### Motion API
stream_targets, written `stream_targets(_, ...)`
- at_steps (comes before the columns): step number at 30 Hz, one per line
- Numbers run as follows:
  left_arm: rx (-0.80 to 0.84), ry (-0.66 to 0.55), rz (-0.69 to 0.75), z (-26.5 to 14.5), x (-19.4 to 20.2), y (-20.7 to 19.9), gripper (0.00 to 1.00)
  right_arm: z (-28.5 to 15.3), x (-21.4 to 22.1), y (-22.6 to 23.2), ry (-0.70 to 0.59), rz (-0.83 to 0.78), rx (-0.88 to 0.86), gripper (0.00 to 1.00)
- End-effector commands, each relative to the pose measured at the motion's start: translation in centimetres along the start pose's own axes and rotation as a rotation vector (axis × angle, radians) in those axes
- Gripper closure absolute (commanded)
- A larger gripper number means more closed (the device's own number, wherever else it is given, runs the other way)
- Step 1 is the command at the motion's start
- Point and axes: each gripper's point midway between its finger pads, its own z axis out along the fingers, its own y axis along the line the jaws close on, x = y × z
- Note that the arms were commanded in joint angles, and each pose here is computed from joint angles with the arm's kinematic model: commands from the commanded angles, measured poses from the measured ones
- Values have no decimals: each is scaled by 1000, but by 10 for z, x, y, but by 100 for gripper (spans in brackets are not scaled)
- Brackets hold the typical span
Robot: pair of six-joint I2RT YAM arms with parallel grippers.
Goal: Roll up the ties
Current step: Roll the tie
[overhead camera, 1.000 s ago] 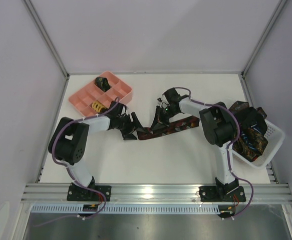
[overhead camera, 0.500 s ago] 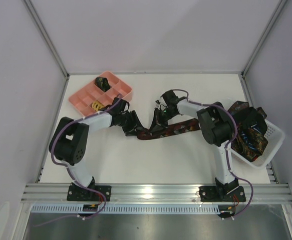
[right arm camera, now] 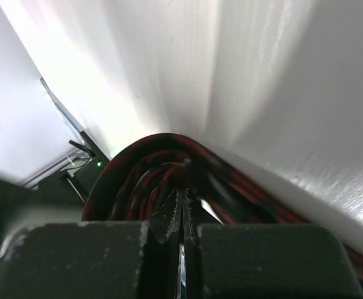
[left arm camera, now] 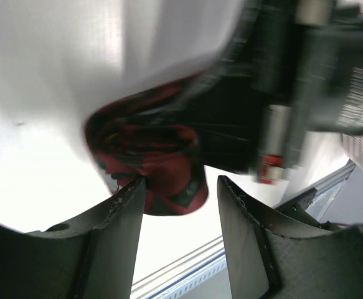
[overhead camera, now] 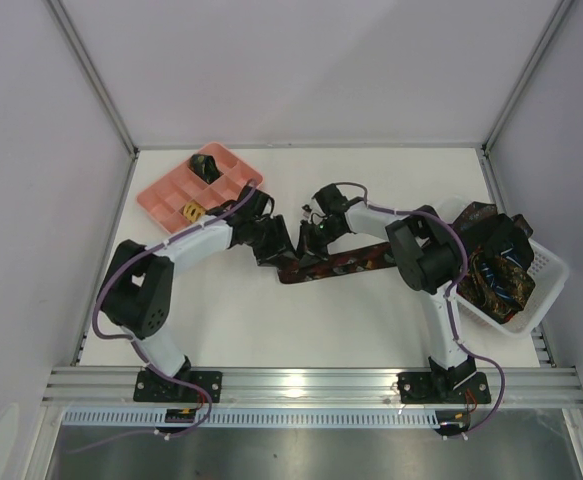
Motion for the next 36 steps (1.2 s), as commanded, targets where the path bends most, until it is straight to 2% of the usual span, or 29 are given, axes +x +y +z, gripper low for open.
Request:
stream_targets(1, 69, -19, 86, -7, -1, -39, 45, 1, -5, 8, -15, -19, -14, 100)
stream_targets(12, 59, 45, 116, 18, 7, -47, 44, -37, -9, -18, -79, 53, 31, 100)
stream_targets(21, 71, 71, 141, 22, 14, -47, 44, -72, -16, -26, -150, 29, 87, 100)
stream_targets(31, 137, -85, 188, -29, 3, -56, 21, -80, -5, 5, -121, -33, 37, 100)
stream_targets(36, 137, -125, 142, -52, 5, -38, 21, -80, -2, 23, -108, -63, 21, 100)
